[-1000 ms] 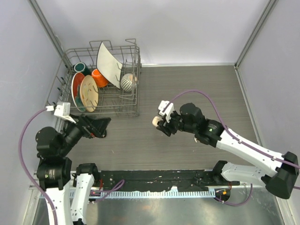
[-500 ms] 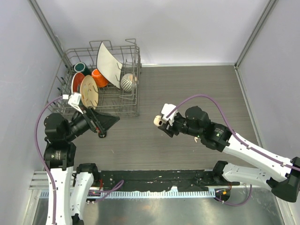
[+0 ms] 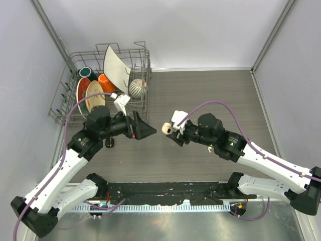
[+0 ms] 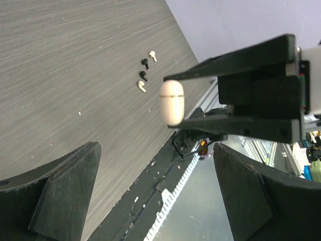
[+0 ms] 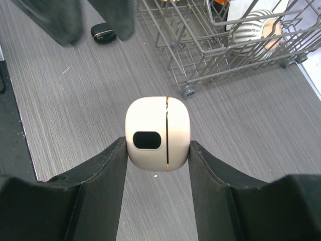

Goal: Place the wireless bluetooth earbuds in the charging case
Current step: Pick up the charging case at the center of the board.

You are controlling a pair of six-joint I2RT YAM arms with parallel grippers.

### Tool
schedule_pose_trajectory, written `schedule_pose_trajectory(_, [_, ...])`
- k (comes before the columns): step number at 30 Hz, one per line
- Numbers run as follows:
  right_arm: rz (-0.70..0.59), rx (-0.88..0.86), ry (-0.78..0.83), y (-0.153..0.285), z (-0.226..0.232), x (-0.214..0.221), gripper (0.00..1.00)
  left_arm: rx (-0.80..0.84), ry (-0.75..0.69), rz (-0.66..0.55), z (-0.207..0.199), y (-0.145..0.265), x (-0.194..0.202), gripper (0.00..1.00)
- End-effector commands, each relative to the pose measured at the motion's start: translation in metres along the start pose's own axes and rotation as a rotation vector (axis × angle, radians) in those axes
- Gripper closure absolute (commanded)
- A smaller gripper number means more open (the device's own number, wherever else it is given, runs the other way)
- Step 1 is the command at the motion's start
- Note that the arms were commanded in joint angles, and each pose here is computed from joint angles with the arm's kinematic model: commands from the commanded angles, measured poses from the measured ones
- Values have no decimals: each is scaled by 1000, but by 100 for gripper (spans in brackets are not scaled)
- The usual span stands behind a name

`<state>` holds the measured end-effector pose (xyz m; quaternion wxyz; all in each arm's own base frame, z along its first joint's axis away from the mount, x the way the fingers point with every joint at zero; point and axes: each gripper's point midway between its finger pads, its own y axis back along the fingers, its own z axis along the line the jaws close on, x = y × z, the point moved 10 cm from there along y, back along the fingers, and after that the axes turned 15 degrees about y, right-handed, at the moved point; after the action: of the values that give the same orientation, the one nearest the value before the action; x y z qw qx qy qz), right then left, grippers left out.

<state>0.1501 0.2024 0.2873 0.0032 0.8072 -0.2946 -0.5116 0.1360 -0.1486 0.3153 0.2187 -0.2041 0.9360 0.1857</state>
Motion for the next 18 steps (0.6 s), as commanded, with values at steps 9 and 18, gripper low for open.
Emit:
schedule_pose_trajectory(9, [-145, 46, 20, -1, -13, -29, 99, 58, -85, -98, -24, -47, -22, 8])
schedule_pose_trajectory(18, [-139, 59, 20, -1, -13, -27, 99, 127, -110, 28, -29, -64, -11, 18])
